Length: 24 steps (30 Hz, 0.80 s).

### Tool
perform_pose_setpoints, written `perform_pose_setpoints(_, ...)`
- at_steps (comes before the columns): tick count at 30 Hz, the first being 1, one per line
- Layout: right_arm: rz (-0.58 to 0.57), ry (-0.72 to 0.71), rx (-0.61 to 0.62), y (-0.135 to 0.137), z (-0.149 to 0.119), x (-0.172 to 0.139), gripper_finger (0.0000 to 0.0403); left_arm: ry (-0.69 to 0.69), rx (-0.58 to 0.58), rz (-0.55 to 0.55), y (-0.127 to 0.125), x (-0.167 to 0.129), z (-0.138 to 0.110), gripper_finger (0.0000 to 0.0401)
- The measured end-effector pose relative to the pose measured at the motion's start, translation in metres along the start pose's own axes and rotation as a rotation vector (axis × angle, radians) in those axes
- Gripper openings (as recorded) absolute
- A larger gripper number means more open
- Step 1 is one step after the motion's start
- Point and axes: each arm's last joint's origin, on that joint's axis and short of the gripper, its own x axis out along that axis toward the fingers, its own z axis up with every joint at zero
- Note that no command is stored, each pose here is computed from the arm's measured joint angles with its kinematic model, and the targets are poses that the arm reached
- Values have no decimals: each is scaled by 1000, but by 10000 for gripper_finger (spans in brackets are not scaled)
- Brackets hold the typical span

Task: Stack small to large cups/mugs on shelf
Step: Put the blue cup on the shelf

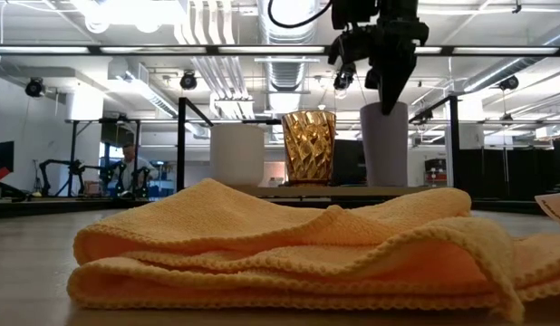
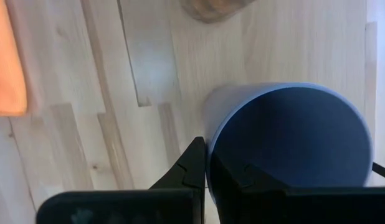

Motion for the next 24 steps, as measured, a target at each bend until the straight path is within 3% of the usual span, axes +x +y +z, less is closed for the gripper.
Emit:
perform_pose_setpoints(18,4,30,-17,-1,3,9,49,1,0,0,0,0,0,59)
perform_pose_setpoints(24,5,32,-12,2,0,-5,54,1,0,0,0,0,0,59)
